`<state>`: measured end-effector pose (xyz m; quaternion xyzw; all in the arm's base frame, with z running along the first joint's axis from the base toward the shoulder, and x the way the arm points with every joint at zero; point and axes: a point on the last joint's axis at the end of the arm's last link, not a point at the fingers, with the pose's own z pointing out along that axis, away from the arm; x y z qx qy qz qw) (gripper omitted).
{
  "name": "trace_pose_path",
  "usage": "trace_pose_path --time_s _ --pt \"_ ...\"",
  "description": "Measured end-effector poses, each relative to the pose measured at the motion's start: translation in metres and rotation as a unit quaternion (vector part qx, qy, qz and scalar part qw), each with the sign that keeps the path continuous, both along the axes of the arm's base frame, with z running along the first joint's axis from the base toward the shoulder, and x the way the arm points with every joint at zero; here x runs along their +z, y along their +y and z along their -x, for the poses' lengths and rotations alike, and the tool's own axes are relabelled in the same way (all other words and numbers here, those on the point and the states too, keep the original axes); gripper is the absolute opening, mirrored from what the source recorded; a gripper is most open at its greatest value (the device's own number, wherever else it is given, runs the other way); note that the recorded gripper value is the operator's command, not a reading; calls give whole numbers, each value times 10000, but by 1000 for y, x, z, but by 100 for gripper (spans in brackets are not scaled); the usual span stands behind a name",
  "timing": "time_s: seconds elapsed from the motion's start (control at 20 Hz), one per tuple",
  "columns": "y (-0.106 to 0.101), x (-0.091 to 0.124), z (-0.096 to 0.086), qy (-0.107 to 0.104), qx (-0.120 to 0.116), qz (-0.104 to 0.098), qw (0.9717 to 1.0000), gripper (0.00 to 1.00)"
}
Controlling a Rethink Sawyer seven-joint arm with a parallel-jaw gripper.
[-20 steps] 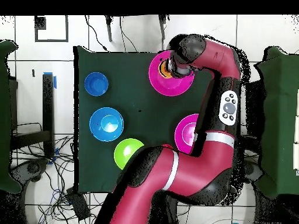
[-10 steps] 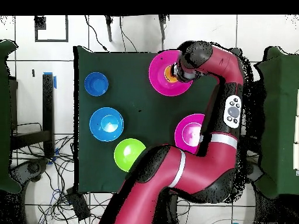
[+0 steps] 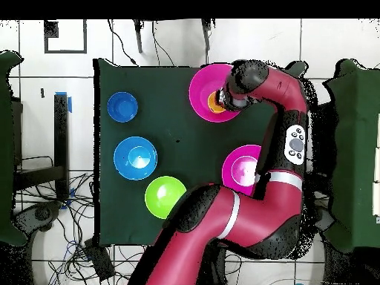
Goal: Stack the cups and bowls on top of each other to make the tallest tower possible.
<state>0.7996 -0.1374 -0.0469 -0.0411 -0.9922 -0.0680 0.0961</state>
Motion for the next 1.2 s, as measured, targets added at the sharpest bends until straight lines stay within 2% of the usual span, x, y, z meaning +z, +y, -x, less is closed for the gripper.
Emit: trace_pose_path --time_s 0.6,1.2 --pt "-3 1 -1 -128 -49 -38 9999 0" --pt "-5 1 -12 -320 -71 -23 9995 0"
